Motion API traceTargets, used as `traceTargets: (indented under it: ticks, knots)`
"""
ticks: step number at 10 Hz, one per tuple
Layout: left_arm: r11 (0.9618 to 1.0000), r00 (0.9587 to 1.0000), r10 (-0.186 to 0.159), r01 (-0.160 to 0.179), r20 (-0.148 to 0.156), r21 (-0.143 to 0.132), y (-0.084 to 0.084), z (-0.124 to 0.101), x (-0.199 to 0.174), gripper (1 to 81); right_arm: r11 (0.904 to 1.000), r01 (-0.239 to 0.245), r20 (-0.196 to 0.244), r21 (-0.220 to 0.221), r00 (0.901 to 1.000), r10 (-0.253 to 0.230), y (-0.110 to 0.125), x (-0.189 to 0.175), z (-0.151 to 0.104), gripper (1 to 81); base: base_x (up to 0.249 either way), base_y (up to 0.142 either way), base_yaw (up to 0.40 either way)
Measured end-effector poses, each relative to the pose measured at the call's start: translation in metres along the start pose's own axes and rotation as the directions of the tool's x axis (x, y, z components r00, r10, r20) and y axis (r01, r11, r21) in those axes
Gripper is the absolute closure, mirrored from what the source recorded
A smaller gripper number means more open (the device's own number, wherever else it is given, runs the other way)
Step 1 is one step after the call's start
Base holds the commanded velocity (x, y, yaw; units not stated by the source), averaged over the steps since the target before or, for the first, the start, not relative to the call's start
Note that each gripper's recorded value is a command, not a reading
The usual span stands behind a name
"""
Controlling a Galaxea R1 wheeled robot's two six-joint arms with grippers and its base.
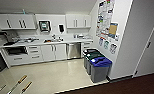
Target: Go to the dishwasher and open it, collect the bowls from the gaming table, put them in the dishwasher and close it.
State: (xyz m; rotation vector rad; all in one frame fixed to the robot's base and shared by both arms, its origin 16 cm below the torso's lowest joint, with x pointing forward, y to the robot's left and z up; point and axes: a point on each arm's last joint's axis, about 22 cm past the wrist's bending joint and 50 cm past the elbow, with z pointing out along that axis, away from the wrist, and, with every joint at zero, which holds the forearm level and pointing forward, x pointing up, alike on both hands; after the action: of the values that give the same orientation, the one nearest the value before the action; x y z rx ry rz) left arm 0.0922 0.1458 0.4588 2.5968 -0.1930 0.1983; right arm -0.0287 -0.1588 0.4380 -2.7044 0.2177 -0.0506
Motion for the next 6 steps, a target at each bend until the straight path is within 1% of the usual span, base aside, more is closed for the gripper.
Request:
traceTargets:
  ticks: [6]
  knots:
    - [1.0000, 1.0000, 0.000, 0.000, 0.000, 0.001, -0.0006, -0.0004, -0.0004, 1.0, 1.0000, 0.000, 0.000, 0.001, 1.0000, 0.000, -0.0004, -0.0002, 0.0001, 1.0, 0.182, 0.000, 0.000]
